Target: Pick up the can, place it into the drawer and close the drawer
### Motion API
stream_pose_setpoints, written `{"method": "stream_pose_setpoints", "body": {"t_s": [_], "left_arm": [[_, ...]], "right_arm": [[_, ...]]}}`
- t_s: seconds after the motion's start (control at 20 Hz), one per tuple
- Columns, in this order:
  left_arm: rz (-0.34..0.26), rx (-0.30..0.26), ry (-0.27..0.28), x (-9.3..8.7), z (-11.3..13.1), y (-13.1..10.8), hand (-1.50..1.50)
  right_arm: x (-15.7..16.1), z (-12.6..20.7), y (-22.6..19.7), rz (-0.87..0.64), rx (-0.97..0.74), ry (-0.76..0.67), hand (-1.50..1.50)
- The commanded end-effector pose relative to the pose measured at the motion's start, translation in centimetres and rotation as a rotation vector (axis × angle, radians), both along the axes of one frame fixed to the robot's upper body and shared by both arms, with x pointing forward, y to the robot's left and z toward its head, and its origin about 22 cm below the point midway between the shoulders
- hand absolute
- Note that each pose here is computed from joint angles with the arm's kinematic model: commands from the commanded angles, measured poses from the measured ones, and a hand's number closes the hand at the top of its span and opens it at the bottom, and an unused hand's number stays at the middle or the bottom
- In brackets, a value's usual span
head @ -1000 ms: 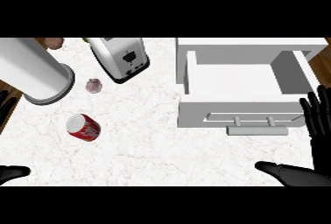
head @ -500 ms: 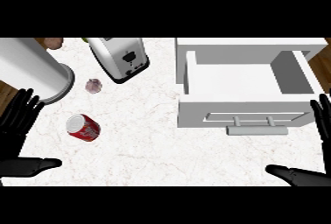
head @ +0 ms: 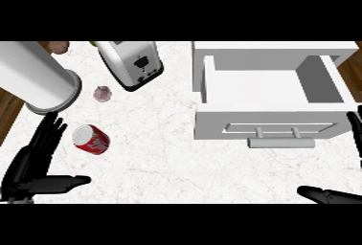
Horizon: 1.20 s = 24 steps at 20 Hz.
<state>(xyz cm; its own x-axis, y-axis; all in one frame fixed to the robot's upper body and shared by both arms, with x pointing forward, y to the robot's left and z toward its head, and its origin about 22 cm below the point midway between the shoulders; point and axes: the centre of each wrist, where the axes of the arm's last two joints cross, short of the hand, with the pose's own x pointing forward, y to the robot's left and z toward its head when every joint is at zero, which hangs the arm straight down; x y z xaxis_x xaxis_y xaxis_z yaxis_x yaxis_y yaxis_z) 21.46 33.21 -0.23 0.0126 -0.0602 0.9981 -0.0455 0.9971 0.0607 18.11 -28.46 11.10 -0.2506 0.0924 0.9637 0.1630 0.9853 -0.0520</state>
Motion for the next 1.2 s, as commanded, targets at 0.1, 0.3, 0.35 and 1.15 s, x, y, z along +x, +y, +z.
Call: {"method": "stream_pose_setpoints", "body": {"t_s": [0.1,0.3,0.35,1.15], "left_arm": [[0.051,0.009,0.006,0.8,-3.1,2.4,-1.50],[0.041,0.018,0.035,1.7,-5.2,0.7,-1.50],[0.068,-0.001,0.047,0.8,-6.3,1.5,-1.50],[0.130,-0.044,0.080,2.6,-11.6,3.7,-1.50]], "right_arm": [[-0.8,0.2,-0.7,-0.003,-0.004,-0.017,-1.50],[-1.9,2.0,-1.7,-0.013,-0.003,-0.016,-1.50],[-1.1,1.4,-1.9,0.001,-0.016,0.000,-1.50],[-2.6,2.0,-2.2,-0.011,-0.021,0.005,-1.50]]}}
